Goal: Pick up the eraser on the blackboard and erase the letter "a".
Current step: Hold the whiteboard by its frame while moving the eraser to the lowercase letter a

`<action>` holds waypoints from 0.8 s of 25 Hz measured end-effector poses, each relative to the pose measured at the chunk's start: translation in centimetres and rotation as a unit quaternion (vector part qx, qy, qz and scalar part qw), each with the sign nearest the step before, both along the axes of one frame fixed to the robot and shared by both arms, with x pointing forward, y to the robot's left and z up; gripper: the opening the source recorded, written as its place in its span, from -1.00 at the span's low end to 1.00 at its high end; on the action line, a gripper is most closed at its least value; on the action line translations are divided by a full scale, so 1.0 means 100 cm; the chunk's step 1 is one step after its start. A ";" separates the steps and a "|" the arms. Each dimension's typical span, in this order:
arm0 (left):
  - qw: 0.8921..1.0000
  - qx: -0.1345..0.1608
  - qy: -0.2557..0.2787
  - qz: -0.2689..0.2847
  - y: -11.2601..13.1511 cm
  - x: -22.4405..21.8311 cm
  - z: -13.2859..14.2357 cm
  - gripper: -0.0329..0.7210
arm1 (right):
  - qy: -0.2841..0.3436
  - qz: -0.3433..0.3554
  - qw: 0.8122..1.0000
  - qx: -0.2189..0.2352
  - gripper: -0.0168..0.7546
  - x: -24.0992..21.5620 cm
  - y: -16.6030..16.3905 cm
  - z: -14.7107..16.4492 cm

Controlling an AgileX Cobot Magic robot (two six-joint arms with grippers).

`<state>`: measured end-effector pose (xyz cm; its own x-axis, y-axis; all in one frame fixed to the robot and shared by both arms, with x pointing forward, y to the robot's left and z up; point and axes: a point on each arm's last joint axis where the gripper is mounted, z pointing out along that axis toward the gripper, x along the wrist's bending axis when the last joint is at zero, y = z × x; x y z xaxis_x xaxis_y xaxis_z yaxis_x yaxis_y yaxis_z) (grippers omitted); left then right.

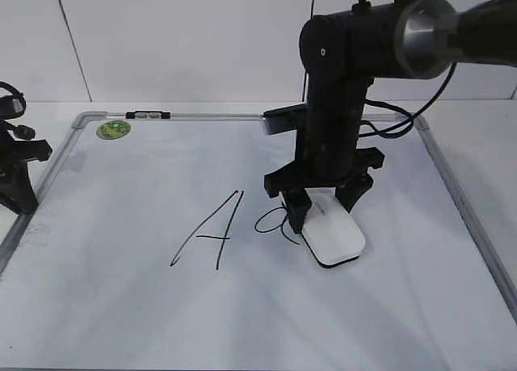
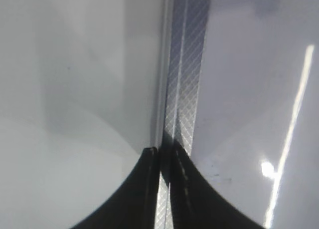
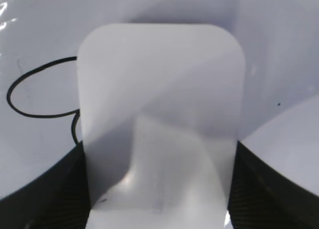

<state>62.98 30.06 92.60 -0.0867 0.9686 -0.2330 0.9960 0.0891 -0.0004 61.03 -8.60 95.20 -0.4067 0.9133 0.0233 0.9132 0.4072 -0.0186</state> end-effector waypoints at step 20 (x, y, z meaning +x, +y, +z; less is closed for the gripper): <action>1.000 0.000 0.000 0.000 0.000 0.000 0.000 -0.81 | 0.007 0.020 1.000 0.012 0.42 -0.007 0.014 -0.002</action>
